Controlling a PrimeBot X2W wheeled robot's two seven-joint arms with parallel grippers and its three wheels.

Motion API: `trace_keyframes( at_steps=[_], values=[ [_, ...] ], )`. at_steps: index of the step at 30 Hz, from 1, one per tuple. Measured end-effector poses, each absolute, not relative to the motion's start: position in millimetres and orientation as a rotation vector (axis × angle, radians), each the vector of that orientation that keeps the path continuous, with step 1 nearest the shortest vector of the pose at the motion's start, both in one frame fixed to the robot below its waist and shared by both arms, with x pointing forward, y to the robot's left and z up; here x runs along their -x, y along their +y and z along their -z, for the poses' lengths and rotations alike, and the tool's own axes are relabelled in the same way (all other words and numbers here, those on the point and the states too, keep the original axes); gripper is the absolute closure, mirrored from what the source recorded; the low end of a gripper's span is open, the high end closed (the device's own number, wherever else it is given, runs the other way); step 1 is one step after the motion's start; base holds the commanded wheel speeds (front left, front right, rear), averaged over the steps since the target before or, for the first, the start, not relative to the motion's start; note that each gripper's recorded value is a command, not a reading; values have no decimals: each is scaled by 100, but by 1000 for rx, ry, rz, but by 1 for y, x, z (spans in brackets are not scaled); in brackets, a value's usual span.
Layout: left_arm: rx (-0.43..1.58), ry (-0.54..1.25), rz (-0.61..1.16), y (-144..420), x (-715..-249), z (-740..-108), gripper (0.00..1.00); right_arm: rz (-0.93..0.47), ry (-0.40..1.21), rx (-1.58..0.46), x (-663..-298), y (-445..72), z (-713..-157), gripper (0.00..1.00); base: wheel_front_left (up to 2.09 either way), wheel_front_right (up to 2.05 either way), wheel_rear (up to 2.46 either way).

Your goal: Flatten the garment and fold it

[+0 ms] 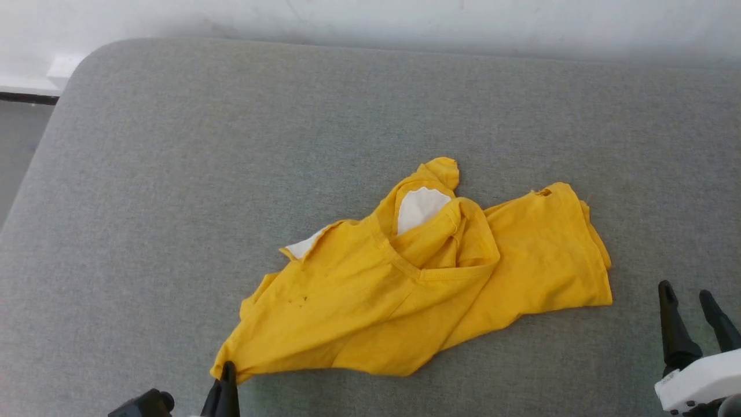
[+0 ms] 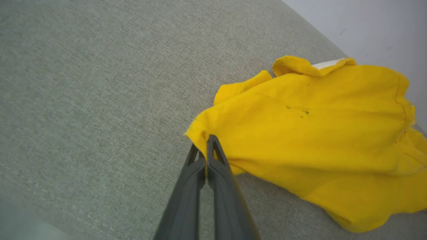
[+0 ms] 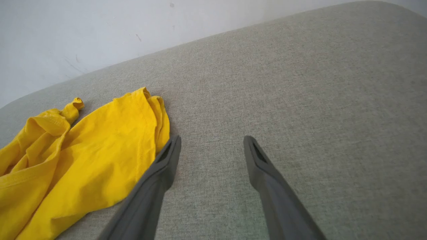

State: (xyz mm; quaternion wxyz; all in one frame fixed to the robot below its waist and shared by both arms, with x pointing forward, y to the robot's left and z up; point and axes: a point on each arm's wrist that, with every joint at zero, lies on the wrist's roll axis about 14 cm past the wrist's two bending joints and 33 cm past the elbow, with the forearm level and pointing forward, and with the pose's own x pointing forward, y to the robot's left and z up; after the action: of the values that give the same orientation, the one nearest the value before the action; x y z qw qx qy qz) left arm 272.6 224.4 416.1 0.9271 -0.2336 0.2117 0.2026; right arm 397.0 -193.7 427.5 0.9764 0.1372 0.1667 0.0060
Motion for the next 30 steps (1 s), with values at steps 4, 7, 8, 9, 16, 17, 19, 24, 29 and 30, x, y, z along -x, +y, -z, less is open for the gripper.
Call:
trace_keyframes(
  at_steps=[4, 7, 8, 9, 16, 17, 19, 24, 29, 30],
  values=[
    [495, 356, -406, 228, -289, -430, 0, -24, 339, -276, -398, -190, -428, 0, 0, 0, 0],
    [466, 257, -349, 233, -312, -458, 0, -28, 339, -276, -398, -189, -429, 0, 0, 0, 0],
    [441, 224, -326, 235, -321, -468, 0, -30, 340, -276, -398, -188, -429, 0, 0, 0, 0],
    [409, 199, -292, 235, -330, -478, 0, -31, 342, -277, -398, -187, -428, 0, 0, 0, 0],
    [194, 266, -6, 202, -379, -487, 0, -33, 368, -278, -397, -186, -421, 0, 0, 0, 0],
    [173, 297, 29, 195, -383, -481, 0, -30, 372, -278, -397, -187, -419, 0, 0, 0, 0],
    [139, 353, 89, 184, -388, -468, 0, -23, 374, -273, -397, -189, -418, 0, 0, 0, 0],
    [93, 483, 166, 170, -394, -436, 0, 2, 380, -273, -396, -197, -415, 0, 0, 0, 0],
    [52, 588, 160, 178, -392, -404, 50, 18, 386, -272, -392, -202, -413, 0, 0, 0, 0],
    [42, 599, 159, 179, -391, -400, 100, 19, 386, -272, -392, -202, -414, 0, 0, 0, 0]
  ],
)
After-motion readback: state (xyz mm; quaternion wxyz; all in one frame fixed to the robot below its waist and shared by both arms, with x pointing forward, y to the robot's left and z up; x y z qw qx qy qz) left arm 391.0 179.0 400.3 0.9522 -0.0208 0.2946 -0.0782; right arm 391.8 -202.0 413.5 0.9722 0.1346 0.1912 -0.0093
